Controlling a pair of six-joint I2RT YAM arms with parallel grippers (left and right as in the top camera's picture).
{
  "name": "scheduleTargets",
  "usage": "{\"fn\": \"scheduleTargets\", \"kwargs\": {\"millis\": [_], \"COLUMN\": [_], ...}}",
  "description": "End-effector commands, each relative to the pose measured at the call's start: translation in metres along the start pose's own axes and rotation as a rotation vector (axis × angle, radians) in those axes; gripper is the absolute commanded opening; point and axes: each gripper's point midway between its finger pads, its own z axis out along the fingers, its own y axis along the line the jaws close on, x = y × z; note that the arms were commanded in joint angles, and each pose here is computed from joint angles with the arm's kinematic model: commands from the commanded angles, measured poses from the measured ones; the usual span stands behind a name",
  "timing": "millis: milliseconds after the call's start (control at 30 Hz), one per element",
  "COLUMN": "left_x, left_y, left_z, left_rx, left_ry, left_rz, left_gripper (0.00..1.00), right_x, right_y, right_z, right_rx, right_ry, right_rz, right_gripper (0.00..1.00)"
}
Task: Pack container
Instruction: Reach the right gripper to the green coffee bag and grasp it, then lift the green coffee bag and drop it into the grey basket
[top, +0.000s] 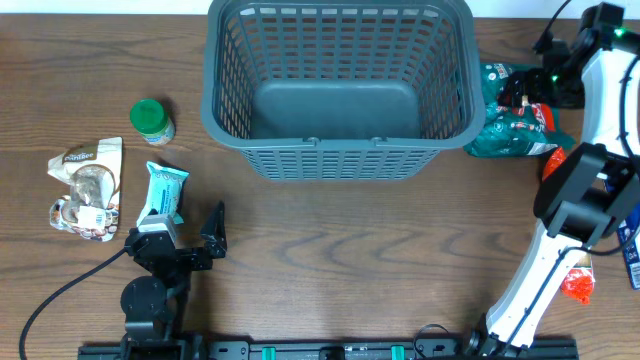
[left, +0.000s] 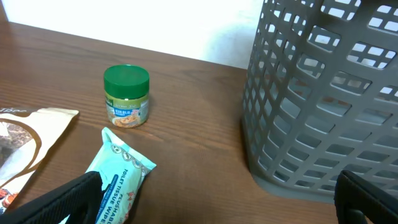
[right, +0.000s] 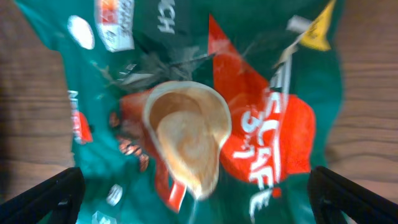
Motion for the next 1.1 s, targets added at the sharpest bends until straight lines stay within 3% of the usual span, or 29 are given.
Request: {"fn": "scheduleTargets", "kwargs": {"millis": [0,467,500,567,600,900,1067], "left_x": [0.012,0.012,0.012,0.012,0.012,0.012,0.012], "left_y": [0.003,0.003,0.003,0.003,0.003,0.003,0.003], "left_z": [0.002,0.002,0.002,0.002,0.002,0.002,0.002], "left_rx": [-0.008,-0.008,-0.008,-0.008,-0.008,-0.008,-0.008], "left_ry": [0.025,0.025,0.025,0.025,0.025,0.025,0.025], "left_rz": [0.005,0.005,0.005,0.005,0.005,0.005,0.005], "left_gripper": [0.99,0.98,0.99,0.98,0.99,0.99,0.98], "right_x": [0.011,0.052,0.052,0.053,0.054,0.050,0.021], "right_y": [-0.003,0.008,0.009,0.009,0.009,0.009,0.006], "right_z": [0.028,0.107,0.109,0.110,0.110,0.100,0.054], "right_rx": [-0.027,-0.122,-0.126,-0.130,-0.132,-0.128,-0.090], "right_ry": [0.061,0.250,0.253,0.256,0.259,0.243,0.118], "right_rz": [0.022,0.188,0.181,0.149,0.143,0.145,0.178], "right_gripper": [0.99,0.99,0.87,0.16,0.01,0.02,0.01]}}
